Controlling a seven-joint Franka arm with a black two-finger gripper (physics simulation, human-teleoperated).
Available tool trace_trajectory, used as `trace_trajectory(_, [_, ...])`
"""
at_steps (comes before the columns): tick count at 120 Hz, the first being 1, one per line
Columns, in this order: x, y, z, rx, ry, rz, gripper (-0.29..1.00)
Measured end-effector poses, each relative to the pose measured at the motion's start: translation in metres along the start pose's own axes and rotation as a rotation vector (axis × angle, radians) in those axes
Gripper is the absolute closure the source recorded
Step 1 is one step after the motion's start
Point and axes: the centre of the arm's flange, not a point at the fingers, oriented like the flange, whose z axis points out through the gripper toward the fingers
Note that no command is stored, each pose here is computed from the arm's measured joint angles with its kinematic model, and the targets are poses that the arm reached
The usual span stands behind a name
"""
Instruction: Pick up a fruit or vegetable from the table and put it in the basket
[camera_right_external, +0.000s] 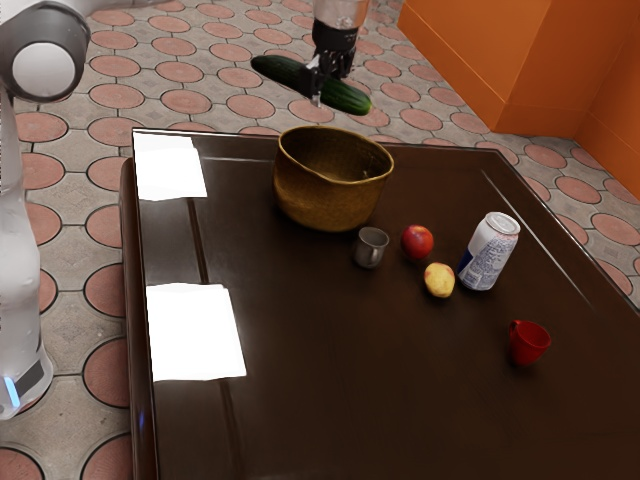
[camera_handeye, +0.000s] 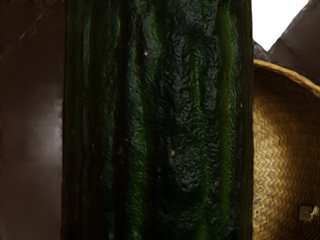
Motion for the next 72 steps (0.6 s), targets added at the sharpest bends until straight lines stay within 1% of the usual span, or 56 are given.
trace_trajectory(10, [0.023,0.01,0.009,0.036,0.021,0.001,0.5])
trace_trajectory(21, [0.027,0.024,0.025,0.072,0.036,0.036,0.49])
trace_trajectory(32, [0.016,0.043,0.037,0.085,0.04,0.086,0.5])
trace_trajectory(47, [-0.022,0.033,0.042,0.096,0.04,0.208,0.5])
trace_trajectory(72, [-0.014,0.046,0.054,0.109,0.044,0.256,0.5])
